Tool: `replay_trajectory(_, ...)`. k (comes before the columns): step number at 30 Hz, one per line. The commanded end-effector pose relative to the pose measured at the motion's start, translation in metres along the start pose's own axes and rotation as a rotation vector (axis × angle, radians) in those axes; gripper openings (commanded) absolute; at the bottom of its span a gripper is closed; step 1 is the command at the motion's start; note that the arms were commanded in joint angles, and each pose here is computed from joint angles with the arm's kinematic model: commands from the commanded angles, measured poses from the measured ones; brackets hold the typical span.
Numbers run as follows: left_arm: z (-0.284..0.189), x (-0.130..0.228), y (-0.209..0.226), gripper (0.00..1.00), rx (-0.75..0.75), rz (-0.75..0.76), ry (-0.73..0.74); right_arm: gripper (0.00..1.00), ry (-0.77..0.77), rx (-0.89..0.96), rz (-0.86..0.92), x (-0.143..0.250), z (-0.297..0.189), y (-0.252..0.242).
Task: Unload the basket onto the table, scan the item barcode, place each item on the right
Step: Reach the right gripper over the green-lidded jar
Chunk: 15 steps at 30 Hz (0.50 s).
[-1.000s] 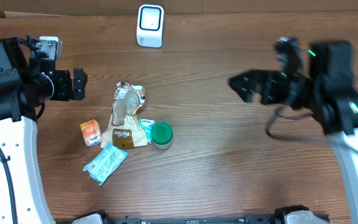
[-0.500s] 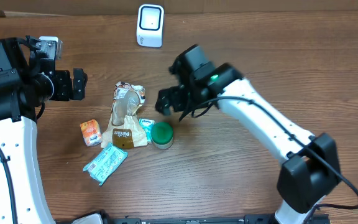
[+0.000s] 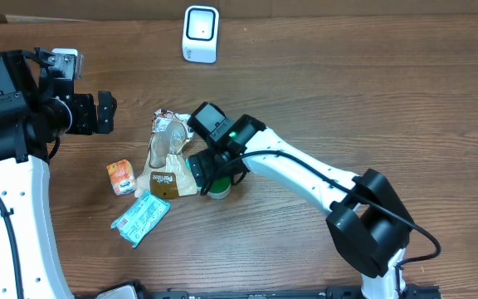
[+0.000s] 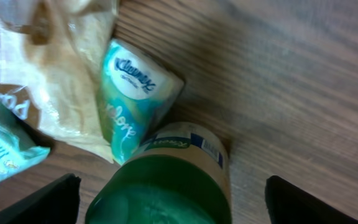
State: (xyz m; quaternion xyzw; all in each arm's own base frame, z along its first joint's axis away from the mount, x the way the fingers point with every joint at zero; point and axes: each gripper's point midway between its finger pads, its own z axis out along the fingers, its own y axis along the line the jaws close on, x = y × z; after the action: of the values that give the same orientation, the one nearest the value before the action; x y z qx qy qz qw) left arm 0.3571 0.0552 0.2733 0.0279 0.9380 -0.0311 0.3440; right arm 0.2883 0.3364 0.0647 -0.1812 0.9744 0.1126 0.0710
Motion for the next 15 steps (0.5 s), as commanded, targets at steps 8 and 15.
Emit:
replay_trajectory(8, -0.001, -0.002, 0.003, 1.0, -0.008, 0.018, -0.005, 0.68, 0.046, 0.059, 0.077, 0.01, -0.001, -0.01)
replay_trajectory(15, -0.001, -0.002, 0.003, 1.0, -0.008, 0.018, -0.005, 0.56, 0.048, 0.088, 0.125, -0.009, -0.034, -0.053)
